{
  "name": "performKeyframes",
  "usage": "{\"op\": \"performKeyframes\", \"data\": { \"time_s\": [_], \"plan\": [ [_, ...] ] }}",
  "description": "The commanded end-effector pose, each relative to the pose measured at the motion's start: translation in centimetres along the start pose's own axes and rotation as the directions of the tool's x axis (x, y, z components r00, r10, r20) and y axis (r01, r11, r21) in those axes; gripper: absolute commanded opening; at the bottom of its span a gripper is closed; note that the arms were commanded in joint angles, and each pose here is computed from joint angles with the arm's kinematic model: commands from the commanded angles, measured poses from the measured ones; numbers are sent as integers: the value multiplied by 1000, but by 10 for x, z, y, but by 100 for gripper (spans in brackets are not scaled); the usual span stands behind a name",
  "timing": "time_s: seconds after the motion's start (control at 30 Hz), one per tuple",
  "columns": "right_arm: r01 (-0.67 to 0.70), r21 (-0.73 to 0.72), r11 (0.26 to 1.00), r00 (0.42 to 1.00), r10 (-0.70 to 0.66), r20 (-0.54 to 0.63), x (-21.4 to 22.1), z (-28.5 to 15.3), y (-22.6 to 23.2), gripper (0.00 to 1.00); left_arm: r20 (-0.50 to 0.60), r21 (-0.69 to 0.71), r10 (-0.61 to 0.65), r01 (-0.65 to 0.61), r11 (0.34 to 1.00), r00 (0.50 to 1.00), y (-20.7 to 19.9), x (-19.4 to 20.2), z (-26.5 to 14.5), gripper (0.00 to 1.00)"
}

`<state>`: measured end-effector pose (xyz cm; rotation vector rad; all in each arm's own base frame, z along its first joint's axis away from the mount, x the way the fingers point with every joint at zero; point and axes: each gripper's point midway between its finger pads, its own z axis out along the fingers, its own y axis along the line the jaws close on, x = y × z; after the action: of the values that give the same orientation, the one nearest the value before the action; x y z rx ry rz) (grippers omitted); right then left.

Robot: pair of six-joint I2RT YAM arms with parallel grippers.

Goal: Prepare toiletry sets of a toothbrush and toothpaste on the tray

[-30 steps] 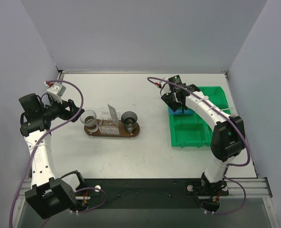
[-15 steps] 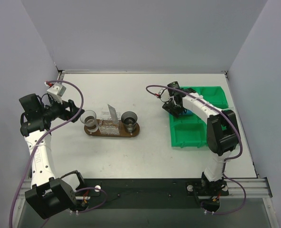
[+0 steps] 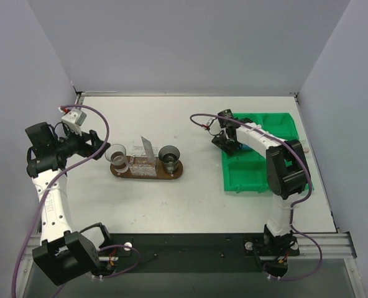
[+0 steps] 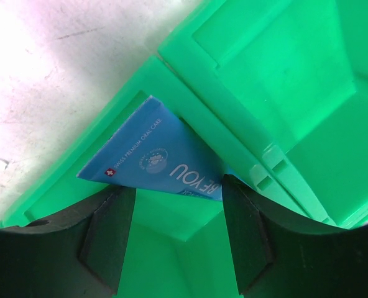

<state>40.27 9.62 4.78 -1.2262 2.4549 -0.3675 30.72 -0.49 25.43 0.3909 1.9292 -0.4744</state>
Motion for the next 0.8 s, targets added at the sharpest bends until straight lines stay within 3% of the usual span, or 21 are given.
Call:
{"op": "performKeyframes", "data": {
  "time_s": [0.0, 0.43, 0.77],
  "plan": [
    [-4, 59, 998, 1000, 4, 0, 5, 8, -7, 53, 15, 3, 17, -17, 1000, 1000, 1, -4, 0, 95],
    [16, 151, 988, 1000, -19, 20, 10, 27, -5, 49, 6, 2, 6, -6, 1000, 1000, 3, 2, 2, 95],
    [32, 212, 977, 999, -36, 13, 17, 29, 0, 32, 9, 0, 5, -5, 1000, 1000, 2, 1, 0, 95]
  ]
}}
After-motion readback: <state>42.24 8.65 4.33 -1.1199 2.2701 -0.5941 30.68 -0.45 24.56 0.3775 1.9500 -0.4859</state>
